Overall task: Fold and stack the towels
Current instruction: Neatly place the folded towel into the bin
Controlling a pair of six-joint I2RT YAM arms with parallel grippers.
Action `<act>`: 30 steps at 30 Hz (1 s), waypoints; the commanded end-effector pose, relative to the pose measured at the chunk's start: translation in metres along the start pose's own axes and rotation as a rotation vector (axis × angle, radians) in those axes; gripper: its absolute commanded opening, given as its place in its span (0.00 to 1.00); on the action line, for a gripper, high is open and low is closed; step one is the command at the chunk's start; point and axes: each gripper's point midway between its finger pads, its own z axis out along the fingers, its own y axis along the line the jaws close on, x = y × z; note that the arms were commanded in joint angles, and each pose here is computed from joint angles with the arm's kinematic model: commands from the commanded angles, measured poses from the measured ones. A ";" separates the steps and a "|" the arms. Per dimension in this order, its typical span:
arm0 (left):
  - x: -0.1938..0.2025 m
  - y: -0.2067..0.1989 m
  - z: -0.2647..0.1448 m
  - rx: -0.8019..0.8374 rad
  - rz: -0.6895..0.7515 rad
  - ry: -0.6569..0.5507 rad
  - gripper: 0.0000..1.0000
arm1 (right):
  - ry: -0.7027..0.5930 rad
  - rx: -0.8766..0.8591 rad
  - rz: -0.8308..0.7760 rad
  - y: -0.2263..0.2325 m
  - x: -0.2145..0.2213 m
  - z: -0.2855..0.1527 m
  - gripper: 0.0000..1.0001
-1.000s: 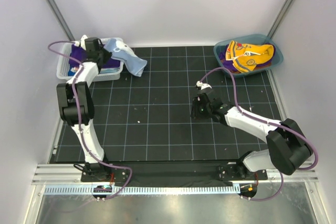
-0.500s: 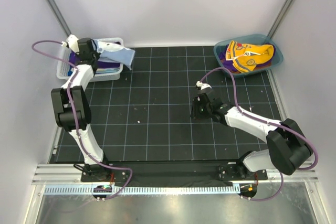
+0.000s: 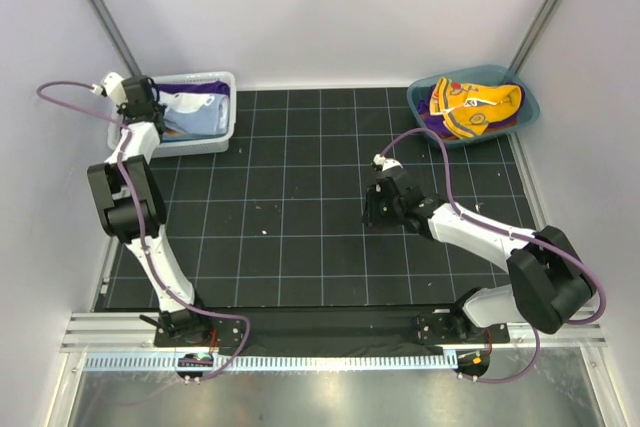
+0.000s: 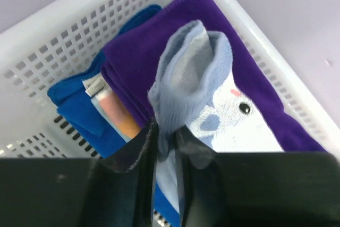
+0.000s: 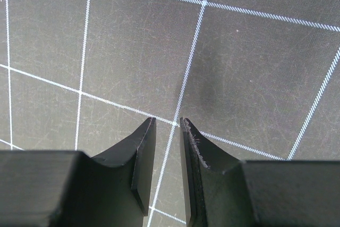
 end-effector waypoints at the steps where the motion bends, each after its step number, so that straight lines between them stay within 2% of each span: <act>1: -0.029 0.001 0.007 -0.002 -0.017 -0.056 0.32 | -0.033 -0.019 0.001 0.004 -0.009 0.002 0.32; 3: -0.031 0.005 0.006 -0.013 -0.026 -0.067 0.50 | -0.033 -0.020 0.001 0.005 -0.009 0.002 0.32; 7: -0.042 0.003 -0.002 -0.014 -0.041 -0.093 0.60 | -0.033 -0.016 0.002 0.004 -0.009 0.002 0.32; 12: -0.046 -0.015 -0.020 0.018 -0.049 -0.108 0.62 | -0.041 -0.010 0.001 0.003 -0.012 0.000 0.32; 20: -0.022 -0.053 -0.054 0.087 -0.071 -0.091 0.66 | -0.071 0.007 0.000 0.003 -0.022 -0.006 0.32; 24: 0.005 -0.081 -0.083 0.158 -0.070 -0.042 0.66 | -0.104 0.018 0.006 0.006 -0.038 -0.014 0.32; 28: 0.047 -0.117 -0.138 0.266 -0.063 0.032 0.66 | -0.153 0.055 0.018 0.004 -0.061 -0.026 0.33; 30: 0.070 -0.118 -0.159 0.288 -0.061 0.077 0.66 | -0.178 0.076 0.029 0.003 -0.077 -0.035 0.33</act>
